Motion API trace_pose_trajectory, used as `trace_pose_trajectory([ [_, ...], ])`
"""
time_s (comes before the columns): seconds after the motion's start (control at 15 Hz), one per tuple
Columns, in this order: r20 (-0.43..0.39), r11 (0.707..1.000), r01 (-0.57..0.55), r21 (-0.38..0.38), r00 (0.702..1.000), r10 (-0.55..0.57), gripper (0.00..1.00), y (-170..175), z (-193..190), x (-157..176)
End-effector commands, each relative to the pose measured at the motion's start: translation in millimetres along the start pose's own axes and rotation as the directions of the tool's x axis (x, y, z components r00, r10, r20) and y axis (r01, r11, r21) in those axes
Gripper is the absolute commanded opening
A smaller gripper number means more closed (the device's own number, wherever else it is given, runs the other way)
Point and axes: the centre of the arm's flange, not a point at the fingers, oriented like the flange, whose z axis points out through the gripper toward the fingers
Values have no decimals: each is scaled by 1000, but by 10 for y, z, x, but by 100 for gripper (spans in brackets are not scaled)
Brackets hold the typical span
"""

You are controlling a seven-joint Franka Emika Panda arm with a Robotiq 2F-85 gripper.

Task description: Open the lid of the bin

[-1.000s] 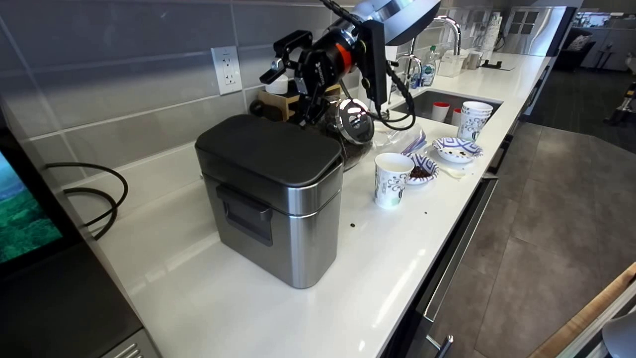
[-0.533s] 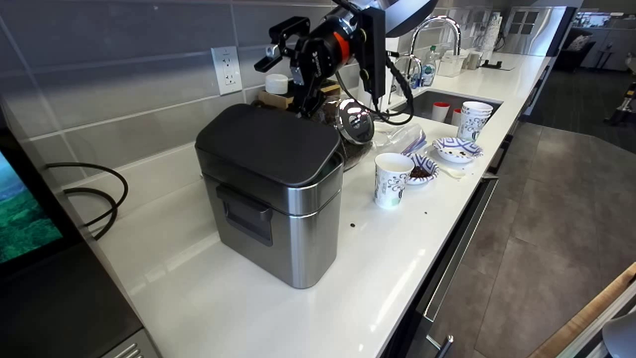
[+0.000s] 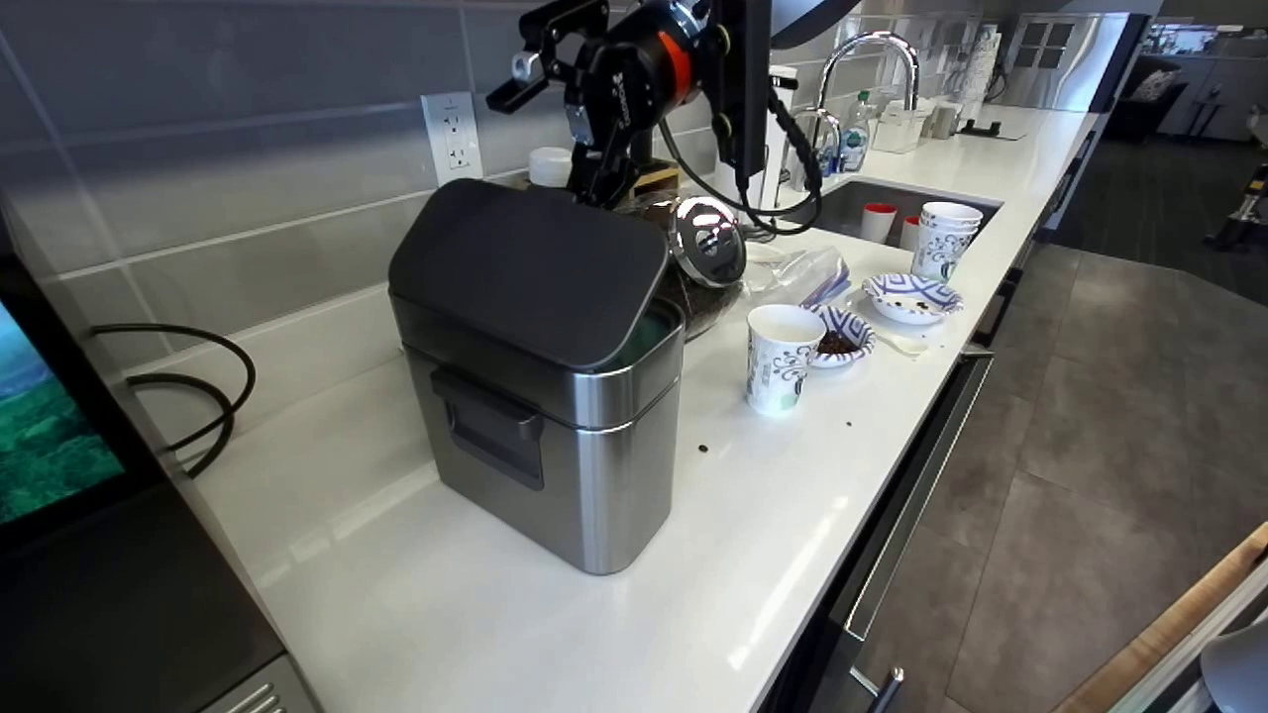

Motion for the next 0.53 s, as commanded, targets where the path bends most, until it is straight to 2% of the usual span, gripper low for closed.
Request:
trace_pose_trajectory([
  [0.0,3,999,43,-10,999,-42,100,-205,24,-26],
  [0.47,18,995,96,-29,995,-95,100,-430,176,83],
])
